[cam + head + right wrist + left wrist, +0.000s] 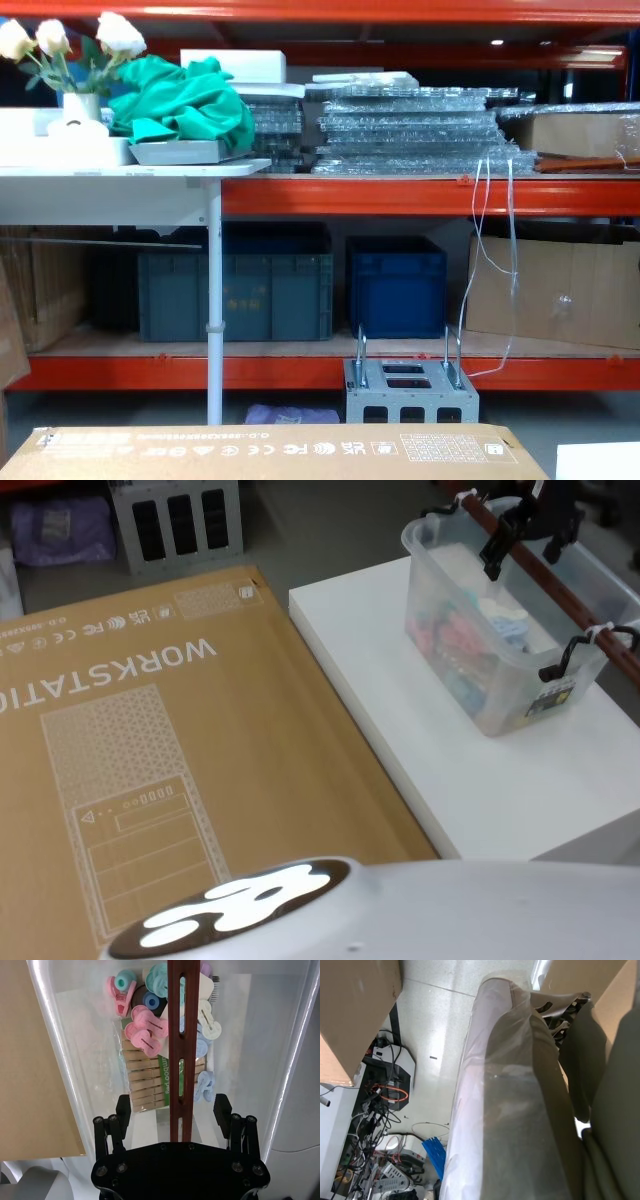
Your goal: Use one hand to grasp the basket and place it at the designated location.
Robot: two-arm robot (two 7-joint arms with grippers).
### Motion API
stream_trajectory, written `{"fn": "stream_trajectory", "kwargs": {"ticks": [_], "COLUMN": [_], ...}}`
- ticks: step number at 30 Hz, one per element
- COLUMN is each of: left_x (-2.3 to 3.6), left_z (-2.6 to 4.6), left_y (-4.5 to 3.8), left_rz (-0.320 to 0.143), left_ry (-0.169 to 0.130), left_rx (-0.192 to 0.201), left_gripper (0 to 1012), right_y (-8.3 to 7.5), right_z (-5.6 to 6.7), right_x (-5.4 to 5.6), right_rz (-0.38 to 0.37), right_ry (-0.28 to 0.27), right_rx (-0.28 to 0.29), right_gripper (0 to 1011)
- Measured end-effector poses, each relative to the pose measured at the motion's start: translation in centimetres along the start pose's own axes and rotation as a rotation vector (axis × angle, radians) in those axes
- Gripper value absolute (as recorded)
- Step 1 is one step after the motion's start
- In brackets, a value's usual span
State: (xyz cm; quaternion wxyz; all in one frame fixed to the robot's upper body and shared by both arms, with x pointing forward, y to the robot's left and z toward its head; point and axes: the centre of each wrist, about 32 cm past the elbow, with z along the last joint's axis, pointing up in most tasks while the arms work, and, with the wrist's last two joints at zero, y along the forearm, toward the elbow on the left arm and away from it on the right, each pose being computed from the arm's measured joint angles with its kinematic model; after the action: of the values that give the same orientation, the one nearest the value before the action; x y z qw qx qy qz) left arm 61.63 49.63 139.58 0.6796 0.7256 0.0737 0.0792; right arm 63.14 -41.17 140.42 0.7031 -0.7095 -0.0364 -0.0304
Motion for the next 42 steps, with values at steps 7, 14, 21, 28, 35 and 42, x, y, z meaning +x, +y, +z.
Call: {"fn": "stream_trajectory", "kwargs": {"ticks": [7,14,21,28,35,42], "left_x": [0.00,0.00,0.00,0.00,0.00,0.00], "left_z": [0.00,0.00,0.00,0.00,0.00,0.00], "left_y": [0.00,0.00,0.00,0.00,0.00,0.00], "left_rz": [0.000,0.000,0.000,0.000,0.000,0.000], "left_ry": [0.000,0.000,0.000,0.000,0.000,0.000], "left_rx": [0.000,0.000,0.000,0.000,0.000,0.000], "left_gripper": [0,0,0,0,0,0], "right_y": [0.3,0.7,1.5,1.6,1.5,1.5], "right_z": [0.1,-0.1,-0.2,-0.1,-0.2,-0.2], "right_x": [0.3,0.4,0.6,0.7,0.7,0.7], "right_rz": [0.011,0.022,0.050,0.057,0.055,0.054], "right_ry": [-0.006,0.005,-0.004,-0.009,-0.009,-0.007], "right_rx": [-0.001,0.014,0.034,0.035,0.035,0.035], "right_gripper": [1001,1001,1001,1001,1001,970]}}
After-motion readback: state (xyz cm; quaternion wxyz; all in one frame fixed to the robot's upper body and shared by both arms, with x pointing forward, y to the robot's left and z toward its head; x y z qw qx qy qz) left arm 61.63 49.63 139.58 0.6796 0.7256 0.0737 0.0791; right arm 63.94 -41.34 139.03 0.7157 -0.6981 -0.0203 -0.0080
